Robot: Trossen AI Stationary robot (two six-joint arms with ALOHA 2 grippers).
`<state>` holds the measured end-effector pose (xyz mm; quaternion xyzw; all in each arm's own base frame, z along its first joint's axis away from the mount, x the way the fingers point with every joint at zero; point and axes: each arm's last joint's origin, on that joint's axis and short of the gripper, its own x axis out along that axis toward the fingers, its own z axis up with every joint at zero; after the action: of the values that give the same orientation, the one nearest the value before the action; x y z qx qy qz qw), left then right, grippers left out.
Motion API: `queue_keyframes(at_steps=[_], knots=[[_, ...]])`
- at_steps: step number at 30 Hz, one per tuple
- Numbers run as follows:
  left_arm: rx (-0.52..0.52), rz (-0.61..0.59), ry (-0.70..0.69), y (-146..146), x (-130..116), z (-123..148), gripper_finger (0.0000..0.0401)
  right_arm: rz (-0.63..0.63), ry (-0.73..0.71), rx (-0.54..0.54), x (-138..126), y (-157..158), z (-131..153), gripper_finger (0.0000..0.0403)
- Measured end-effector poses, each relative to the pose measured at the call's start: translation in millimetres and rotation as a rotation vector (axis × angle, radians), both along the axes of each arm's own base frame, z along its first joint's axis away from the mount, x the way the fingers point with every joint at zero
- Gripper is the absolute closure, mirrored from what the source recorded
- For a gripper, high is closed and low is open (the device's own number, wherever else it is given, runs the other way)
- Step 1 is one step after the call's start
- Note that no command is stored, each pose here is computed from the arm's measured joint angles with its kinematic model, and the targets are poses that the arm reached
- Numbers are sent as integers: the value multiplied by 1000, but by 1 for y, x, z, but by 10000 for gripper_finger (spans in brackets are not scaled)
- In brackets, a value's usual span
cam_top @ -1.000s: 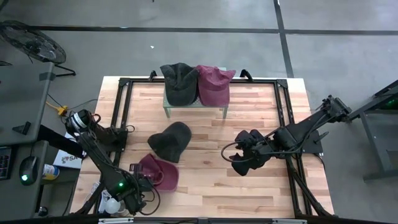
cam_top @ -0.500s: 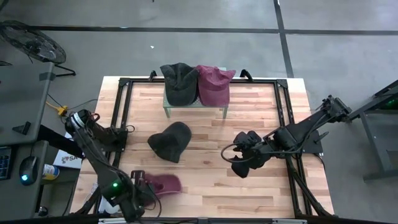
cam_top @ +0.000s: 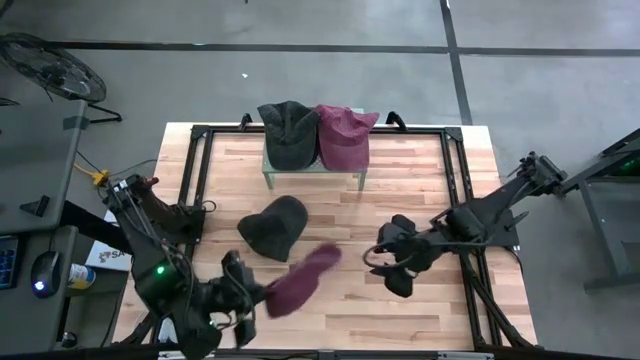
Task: Pick & Place hat
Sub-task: Stack the red cap on the red caps on the shelf
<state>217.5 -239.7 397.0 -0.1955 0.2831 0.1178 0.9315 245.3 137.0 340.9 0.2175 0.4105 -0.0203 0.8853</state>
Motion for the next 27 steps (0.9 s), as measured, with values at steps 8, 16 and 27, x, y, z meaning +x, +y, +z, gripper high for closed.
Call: queue_keyframes(at_steps=[8, 16, 27], knots=[[103, 249, -260, 28, 40, 21, 400, -99, -272, -139, -38, -7, 40, 145], [273, 336, -387, 62, 96, 38, 401, -91, -533, -213, -45, -11, 71, 145], [402, 437, -457, 118, 129, 58, 401, -308, -601, -481, -45, -17, 78, 145]])
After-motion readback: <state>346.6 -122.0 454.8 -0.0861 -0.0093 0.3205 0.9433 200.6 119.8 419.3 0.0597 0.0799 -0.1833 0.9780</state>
